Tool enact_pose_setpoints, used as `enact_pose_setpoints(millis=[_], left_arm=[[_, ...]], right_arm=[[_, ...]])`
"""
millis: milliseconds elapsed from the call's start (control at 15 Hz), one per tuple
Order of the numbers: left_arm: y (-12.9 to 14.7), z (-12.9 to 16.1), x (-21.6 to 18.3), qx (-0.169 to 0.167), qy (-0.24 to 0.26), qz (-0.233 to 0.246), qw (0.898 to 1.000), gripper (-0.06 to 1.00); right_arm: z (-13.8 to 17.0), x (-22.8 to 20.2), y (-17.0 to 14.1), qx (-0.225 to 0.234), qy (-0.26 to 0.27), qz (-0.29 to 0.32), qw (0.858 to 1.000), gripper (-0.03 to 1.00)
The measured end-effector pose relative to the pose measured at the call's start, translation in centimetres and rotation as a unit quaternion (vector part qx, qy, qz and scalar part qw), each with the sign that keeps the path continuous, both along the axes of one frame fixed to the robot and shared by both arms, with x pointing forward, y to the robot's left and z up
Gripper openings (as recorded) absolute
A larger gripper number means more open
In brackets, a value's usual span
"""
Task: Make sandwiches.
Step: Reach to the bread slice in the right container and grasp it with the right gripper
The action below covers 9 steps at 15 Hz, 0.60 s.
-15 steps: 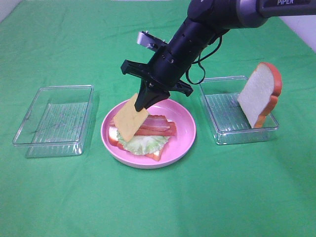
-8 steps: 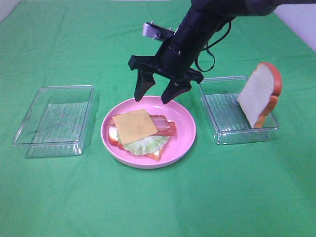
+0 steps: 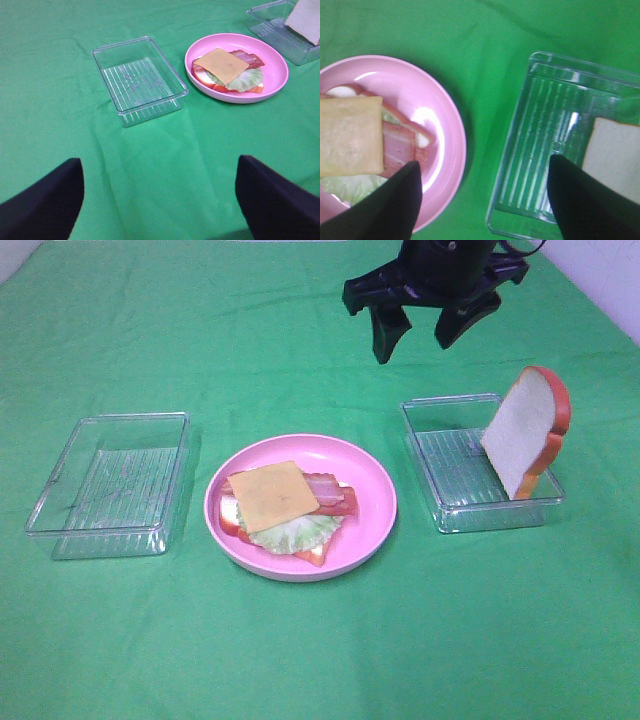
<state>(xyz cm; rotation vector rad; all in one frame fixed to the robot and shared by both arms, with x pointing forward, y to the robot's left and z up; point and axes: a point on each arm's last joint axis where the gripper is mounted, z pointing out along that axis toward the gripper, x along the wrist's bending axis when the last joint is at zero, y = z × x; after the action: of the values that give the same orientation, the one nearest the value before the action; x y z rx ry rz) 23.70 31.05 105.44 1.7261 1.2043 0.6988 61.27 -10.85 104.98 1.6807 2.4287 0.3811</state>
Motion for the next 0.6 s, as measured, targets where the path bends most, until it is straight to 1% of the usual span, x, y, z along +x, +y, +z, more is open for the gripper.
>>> enact_pose_setpoints(millis=[67, 133, 200, 267, 333, 533, 600], left_arm=[[0.0, 0.0, 0.0, 0.000, 0.000, 0.000, 1.000, 0.78], [0.0, 0.0, 0.0, 0.000, 0.000, 0.000, 1.000, 0.78], [0.0, 0.0, 0.0, 0.000, 0.000, 0.000, 1.000, 0.78], [0.0, 0.0, 0.0, 0.000, 0.000, 0.000, 1.000, 0.78], [0.0, 0.0, 0.0, 0.000, 0.000, 0.000, 1.000, 0.78], [0.0, 0.0, 0.0, 0.000, 0.000, 0.000, 1.000, 0.78], [0.0, 0.0, 0.0, 0.000, 0.000, 0.000, 1.000, 0.78]], right_arm=[[1.0, -0.1, -0.8, -0.003, -0.010, -0.011, 1.000, 0.67], [2.3, 0.0, -2.7, 0.001, -0.019, -0.038, 0.999, 0.67], [2.6, 0.2, -3.4, 0.002, -0.020, -0.048, 0.999, 0.67], [3.3, 0.5, -5.2, 0.004, -0.027, -0.070, 0.997, 0.67], [3.7, 1.1, -8.4, 0.000, -0.023, -0.111, 0.994, 0.67], [3.6, 1.8, -12.4, -0.001, -0.009, -0.162, 0.987, 0.67], [3.6, 1.8, -13.0, 0.004, -0.007, -0.170, 0.985, 0.67]])
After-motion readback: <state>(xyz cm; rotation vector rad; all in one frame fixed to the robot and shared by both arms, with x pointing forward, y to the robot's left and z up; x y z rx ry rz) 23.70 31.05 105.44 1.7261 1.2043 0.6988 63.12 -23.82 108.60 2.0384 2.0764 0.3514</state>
